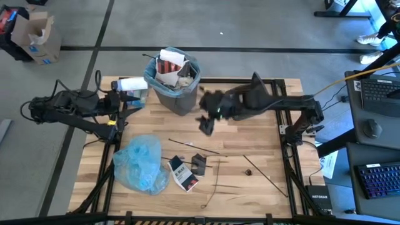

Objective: Pick and place trash into bin
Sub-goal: Put the white paper into the trash bin

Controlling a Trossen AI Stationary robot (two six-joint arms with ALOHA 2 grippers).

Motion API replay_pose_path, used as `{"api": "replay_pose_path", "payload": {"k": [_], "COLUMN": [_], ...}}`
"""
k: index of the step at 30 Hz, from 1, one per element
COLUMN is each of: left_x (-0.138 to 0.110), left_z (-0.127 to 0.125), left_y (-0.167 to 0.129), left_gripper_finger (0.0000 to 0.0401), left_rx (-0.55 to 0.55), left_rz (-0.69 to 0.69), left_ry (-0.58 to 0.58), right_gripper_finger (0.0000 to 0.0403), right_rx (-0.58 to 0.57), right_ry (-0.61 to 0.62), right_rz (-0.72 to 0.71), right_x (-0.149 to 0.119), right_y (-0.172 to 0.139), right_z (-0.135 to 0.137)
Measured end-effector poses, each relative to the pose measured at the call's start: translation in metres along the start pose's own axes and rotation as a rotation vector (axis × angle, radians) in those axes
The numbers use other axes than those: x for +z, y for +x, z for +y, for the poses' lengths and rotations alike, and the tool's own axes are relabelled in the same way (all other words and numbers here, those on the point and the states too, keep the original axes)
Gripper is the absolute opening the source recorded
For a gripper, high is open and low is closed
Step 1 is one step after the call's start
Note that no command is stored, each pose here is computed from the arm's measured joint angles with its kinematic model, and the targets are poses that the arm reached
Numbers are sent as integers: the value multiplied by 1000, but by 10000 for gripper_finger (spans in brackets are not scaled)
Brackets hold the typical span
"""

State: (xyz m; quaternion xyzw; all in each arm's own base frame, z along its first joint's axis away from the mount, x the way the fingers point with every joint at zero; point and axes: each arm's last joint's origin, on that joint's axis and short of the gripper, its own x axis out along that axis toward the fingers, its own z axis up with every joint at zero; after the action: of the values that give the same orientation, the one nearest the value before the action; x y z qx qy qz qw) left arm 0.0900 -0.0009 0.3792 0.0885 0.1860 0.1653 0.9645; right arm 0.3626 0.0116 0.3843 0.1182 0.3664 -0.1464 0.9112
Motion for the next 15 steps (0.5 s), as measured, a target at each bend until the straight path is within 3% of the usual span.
{"api": "replay_pose_path", "payload": {"k": [4,11,15], "left_x": [2,3,-1], "left_z": [-10,-35,-52], "left_y": [14,57,85], "left_gripper_finger": [166,166,166], "left_rx": [-77,-81,-81], "left_rz": [45,204,313], "left_ry": [8,-21,-61], "right_gripper_finger": [241,232,232], "right_rx": [19,89,166], "right_ry": [36,38,139], "right_rz": [70,132,150], "right_x": [-33,-102,-143], "right_y": [25,72,88], "right_z": [21,45,58]}}
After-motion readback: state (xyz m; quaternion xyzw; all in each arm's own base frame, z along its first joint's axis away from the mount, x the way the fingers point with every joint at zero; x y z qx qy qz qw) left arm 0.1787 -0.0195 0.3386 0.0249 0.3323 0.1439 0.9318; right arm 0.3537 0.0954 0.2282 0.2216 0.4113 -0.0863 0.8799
